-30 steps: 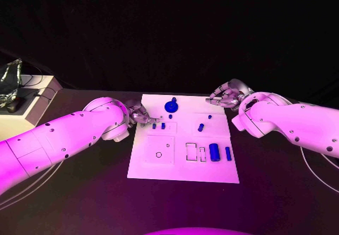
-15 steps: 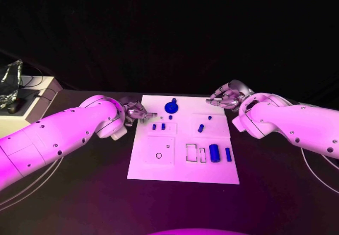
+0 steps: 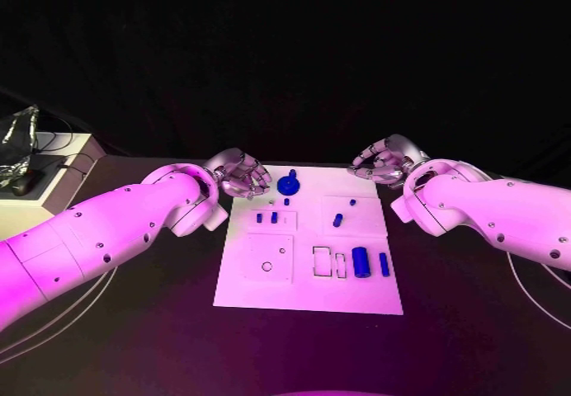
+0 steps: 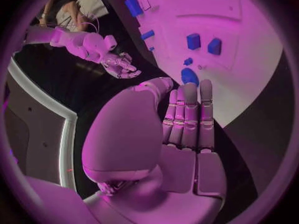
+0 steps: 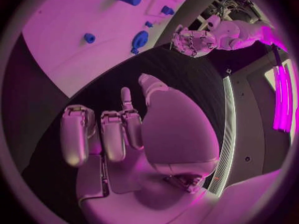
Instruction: Assemble the parts on the task board
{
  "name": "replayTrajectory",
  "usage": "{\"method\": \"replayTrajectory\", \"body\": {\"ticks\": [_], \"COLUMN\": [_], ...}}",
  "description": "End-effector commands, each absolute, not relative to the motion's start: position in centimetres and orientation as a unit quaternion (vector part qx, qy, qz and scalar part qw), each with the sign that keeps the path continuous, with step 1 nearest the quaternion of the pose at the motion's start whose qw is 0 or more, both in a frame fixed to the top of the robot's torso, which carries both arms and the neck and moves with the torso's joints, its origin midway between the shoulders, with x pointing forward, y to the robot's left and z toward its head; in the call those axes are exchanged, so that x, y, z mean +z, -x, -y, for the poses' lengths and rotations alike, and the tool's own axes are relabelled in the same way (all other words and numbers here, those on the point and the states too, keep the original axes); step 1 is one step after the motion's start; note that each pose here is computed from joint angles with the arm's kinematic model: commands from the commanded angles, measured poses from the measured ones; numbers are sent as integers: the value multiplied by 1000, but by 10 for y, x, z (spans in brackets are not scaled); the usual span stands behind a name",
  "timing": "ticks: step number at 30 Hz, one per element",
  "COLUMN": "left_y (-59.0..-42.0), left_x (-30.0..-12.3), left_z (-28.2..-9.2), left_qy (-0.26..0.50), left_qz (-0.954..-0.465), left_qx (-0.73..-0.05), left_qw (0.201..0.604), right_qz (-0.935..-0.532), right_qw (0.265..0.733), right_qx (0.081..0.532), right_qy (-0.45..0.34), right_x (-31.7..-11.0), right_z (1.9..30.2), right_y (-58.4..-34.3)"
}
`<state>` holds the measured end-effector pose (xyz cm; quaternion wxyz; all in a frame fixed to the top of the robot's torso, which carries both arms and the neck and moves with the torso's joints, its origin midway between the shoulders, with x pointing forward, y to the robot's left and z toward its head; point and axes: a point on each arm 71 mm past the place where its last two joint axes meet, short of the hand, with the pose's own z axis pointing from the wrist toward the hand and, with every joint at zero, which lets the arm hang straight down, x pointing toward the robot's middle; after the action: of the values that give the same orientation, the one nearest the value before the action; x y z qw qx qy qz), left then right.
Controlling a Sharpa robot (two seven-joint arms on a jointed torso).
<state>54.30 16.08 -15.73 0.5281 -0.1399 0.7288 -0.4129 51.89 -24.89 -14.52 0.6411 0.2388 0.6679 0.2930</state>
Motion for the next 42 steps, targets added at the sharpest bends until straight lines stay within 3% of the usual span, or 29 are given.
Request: {"method": "replayTrajectory", "body": {"ticks": [1, 8, 16, 30, 42], "left_y": [-542, -543, -545, -552, -553], "left_x": [-147, -155, -171, -178, -182], "left_z": [-149, -129, -110, -103, -101], "left_qy": [53, -39, -108, -127, -130], "left_qz": [-676, -681, -708, -710, -729], "left_qx": [-441, -403, -346, -306, -288], "left_qw": [588, 611, 606, 621, 607], "right_qz": [-640, -622, -612, -600, -598], "right_qw": [658, 682, 704, 722, 725], "right_qx": [339, 352, 350, 341, 339], "right_qy": [-206, -153, -89, -49, -47], "right_x": [-139, -134, -130, -127, -126], "right_z": [245, 241, 233, 229, 229], "right_y": [-520, -520, -517, -514, -514]}}
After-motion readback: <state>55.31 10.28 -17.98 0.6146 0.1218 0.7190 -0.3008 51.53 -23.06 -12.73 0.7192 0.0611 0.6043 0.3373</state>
